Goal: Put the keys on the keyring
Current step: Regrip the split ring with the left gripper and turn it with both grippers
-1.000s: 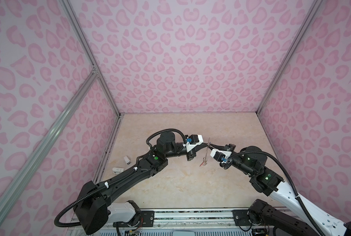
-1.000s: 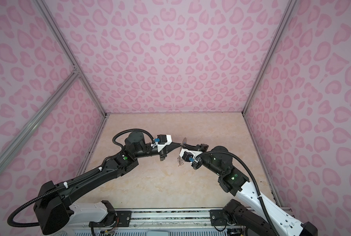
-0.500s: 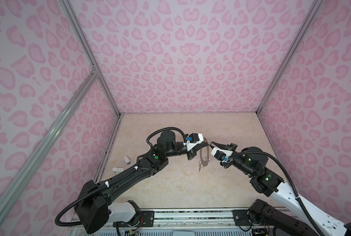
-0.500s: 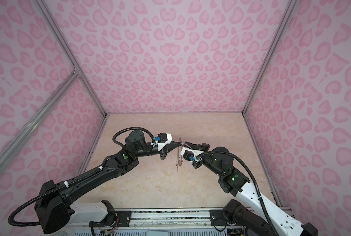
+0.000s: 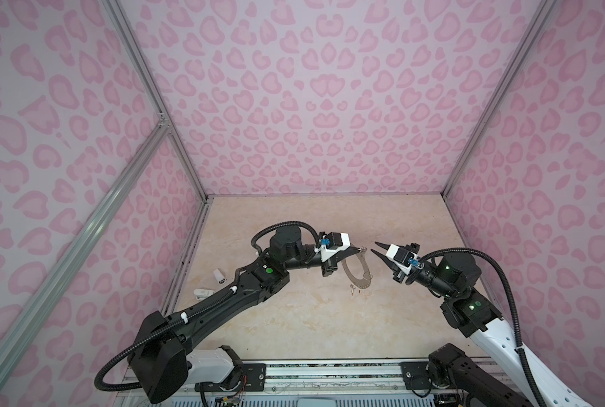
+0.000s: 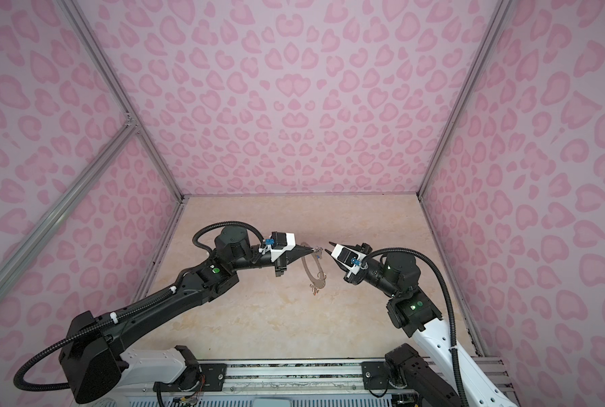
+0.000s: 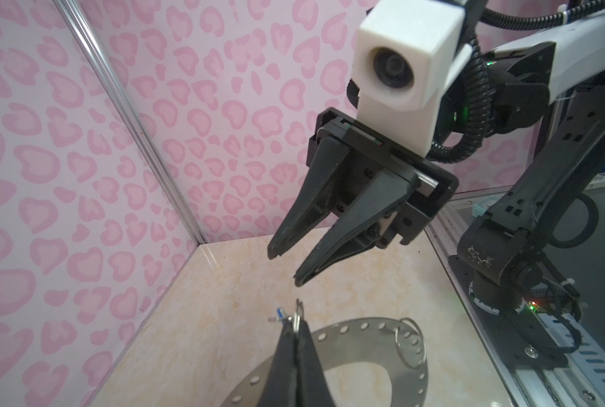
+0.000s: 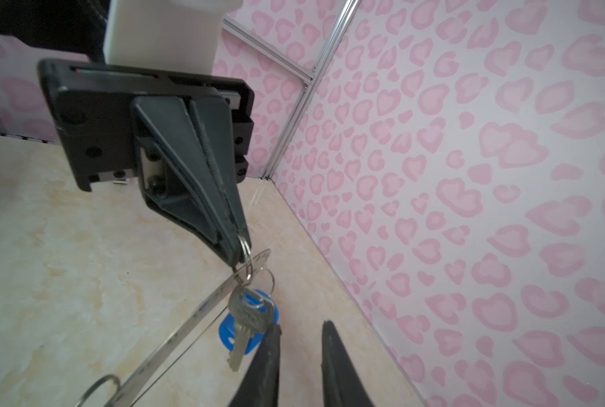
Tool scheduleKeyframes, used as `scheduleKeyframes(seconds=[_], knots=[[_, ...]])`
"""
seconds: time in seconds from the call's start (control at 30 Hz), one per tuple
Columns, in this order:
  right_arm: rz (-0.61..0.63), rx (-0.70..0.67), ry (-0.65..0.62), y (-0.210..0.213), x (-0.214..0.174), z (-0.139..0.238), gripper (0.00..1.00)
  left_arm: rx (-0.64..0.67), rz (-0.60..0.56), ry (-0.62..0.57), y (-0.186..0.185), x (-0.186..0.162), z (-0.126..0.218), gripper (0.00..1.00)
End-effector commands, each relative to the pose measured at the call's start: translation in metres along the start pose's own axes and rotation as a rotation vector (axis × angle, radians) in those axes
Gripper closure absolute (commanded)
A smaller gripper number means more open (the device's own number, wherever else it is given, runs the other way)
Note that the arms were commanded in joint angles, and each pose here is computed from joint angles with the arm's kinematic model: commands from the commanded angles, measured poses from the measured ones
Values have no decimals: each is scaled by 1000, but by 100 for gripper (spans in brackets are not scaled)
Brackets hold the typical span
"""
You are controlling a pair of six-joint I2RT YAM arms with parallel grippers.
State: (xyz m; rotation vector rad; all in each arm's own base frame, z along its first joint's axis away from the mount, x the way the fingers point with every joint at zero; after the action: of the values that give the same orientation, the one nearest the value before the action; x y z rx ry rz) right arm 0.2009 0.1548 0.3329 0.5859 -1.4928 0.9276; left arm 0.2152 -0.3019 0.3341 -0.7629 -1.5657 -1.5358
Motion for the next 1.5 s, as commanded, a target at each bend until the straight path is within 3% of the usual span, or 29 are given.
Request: scheduleKeyframes(seconds=[0.0, 0.73, 1.27, 1.47], knots=[[-66, 117, -36, 11, 9, 0, 78, -17, -49, -35, 0, 9, 2, 97], [-140, 216, 55, 13, -2, -16, 80, -33, -82, -26, -1, 11, 5, 97], [-138, 232, 90, 13, -4, -20, 99, -41, -96, -5, -1, 8, 4, 97], [-142, 242, 126, 13, -7, -22, 100, -37, -118, 71, 1, 2, 4, 86]])
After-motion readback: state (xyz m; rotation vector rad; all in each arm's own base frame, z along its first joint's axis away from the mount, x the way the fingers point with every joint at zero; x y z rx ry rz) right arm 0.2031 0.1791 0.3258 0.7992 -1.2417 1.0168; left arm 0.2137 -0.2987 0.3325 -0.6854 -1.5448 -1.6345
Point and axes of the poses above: each gripper's point midway between its finger pads, its own z axis back along the fingers, its own y axis along the line the jaws close on, x = y × z, the point moved 6 cm from there along z, back along the fingers, and after that the axes turned 15 degrees about -z, right-handed, at the moved point
